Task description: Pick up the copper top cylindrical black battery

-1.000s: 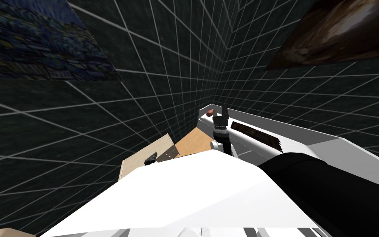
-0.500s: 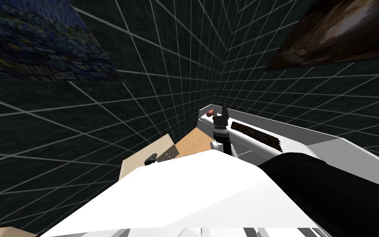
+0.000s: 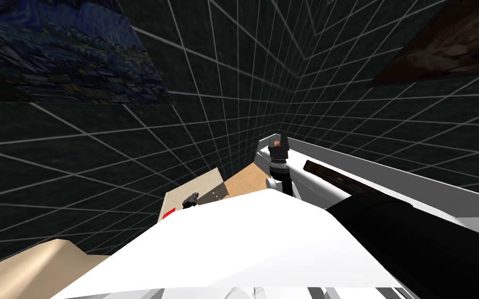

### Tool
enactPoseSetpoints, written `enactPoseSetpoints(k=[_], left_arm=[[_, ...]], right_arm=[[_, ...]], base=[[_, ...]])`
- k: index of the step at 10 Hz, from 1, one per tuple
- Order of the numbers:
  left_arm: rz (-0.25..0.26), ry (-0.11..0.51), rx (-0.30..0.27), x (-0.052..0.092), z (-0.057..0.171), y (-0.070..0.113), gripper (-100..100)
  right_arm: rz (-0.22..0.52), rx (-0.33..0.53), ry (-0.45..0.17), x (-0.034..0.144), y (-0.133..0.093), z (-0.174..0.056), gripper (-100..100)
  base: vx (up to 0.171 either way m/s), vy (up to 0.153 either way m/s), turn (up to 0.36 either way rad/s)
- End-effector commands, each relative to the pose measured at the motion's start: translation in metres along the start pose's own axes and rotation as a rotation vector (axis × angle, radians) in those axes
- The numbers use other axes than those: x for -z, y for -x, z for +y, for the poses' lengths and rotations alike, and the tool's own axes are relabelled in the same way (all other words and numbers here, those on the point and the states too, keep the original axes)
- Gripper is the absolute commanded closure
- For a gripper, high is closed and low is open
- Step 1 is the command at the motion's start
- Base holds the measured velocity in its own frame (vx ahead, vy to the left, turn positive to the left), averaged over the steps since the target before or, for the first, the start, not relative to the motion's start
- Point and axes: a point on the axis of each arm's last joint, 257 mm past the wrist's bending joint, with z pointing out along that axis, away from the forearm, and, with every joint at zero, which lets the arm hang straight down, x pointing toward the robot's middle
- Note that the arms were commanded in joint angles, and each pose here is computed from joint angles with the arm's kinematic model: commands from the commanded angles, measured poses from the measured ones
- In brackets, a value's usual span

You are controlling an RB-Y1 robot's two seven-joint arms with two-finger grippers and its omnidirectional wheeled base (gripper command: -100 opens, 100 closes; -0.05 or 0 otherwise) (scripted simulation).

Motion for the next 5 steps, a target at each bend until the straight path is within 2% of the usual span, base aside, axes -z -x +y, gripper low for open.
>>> enactPoseSetpoints(k=[1,2,3,4,5], left_arm=[[0.000,-0.023,-0.008,-0.002,-0.008,0.001,100],[0.000,-0.023,-0.008,-0.002,-0.008,0.001,100],[-0.006,-0.049,-0.025,-0.002,-0.013,0.004,100],[-0.008,-0.067,-0.043,-0.002,-0.020,0.005,100],[-0.011,-0.075,-0.059,-0.002,-0.017,0.007,100]], right_arm=[[0.000,0.000,0.000,0.000,0.000,0.000,0],[0.000,0.000,0.000,0.000,0.000,0.000,0],[0.000,0.000,0.000,0.000,0.000,0.000,0],[0.000,0.000,0.000,0.000,0.000,0.000,0],[0.000,0.000,0.000,0.000,0.000,0.000,0]], base=[[0.029,-0.023,-0.037],[0.003,-0.002,-0.058],[0.044,-0.020,0.407],[0.053,-0.033,0.253],[0.088,-0.022,0.310]])
